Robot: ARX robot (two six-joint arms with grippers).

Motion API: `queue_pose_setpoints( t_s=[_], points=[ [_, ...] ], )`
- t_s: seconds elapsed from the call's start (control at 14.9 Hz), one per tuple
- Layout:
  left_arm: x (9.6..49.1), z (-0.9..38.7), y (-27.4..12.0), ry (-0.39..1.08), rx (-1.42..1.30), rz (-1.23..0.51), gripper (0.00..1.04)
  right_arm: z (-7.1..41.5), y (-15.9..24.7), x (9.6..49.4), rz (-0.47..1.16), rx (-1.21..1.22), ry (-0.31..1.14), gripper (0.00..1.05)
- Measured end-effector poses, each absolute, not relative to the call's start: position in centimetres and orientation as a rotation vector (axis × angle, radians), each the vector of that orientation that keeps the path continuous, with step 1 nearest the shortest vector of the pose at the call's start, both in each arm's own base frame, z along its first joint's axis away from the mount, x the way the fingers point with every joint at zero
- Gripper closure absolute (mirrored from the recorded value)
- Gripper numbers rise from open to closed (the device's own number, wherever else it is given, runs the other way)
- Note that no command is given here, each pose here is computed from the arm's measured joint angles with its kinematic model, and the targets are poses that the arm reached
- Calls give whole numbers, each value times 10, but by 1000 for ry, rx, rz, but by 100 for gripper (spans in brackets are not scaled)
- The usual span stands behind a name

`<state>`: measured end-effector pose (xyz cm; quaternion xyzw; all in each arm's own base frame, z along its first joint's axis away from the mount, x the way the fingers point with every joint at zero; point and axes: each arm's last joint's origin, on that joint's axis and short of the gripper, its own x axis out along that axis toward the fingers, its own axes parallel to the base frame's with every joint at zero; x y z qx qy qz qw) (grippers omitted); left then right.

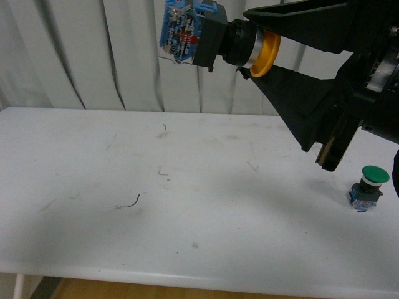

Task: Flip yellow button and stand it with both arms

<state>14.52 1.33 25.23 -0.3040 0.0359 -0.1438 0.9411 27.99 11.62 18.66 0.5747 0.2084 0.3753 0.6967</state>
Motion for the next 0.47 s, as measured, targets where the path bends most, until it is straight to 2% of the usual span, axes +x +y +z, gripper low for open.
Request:
queue_pose_setpoints(
  t_s=[0.07,0.2,0.27,0.4,0.47],
  points=[
    [131,255,10,50,-494,-205,14,187,114,281,831,1285,461,69],
    [112,247,-3,-37,-153,-59,43,187,114,281,826,1287,457,69],
    [113,235,0,-12,-91,-4,54,187,115,281,828,1286,455,69],
    [112,213,0,25,-36,0,78,188,115,280,823,1288,451,69],
    [110,212,0,-8,-22,0,94,189,116,280,831,1287,445,69]
  ],
)
